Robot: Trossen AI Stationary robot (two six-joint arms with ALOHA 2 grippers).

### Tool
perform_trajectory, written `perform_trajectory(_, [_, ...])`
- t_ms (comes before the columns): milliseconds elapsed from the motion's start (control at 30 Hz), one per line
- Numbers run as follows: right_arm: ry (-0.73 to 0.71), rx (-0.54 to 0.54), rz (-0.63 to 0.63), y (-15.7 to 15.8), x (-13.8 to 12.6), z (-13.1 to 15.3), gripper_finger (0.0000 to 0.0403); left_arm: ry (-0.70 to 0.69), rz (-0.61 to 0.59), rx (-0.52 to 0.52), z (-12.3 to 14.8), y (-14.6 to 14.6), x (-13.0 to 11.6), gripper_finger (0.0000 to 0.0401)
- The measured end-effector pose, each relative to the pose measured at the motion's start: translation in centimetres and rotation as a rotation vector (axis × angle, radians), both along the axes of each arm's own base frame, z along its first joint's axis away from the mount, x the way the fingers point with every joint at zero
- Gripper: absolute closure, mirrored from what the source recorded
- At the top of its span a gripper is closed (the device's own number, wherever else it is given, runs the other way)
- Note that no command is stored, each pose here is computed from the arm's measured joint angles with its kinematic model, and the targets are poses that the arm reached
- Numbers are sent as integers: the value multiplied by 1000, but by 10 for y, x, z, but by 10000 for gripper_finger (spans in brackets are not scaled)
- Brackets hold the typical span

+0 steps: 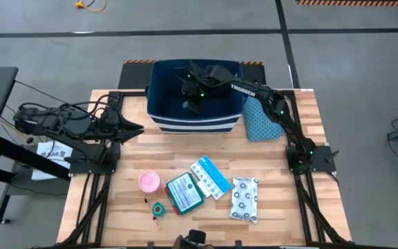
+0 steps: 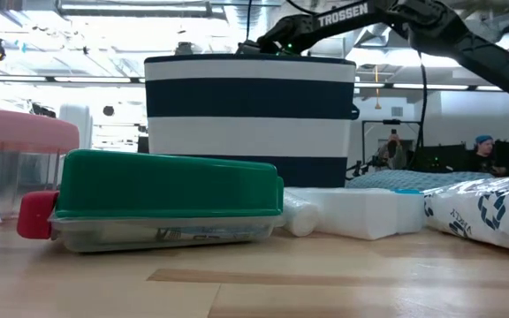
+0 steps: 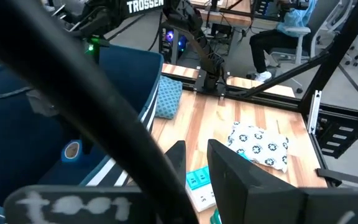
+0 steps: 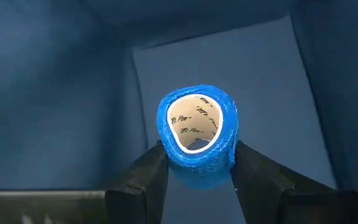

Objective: Pick & place medical supplies in basket/bin
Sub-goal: Put the blue bandage into the bin

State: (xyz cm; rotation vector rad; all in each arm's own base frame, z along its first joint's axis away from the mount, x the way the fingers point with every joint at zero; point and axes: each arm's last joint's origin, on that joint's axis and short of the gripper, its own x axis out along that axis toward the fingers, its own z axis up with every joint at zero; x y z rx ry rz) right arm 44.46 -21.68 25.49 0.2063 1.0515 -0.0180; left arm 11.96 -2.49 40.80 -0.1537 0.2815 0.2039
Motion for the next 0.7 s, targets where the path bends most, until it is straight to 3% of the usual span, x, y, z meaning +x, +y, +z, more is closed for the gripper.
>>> perform_trajectory(367, [140, -13, 3, 1, -1, -23, 254, -1, -3, -16, 0, 0, 0, 345])
perform_trajectory(700, [137, -23, 19, 2, -1, -23, 248, 0, -21, -22, 0, -1, 0, 345])
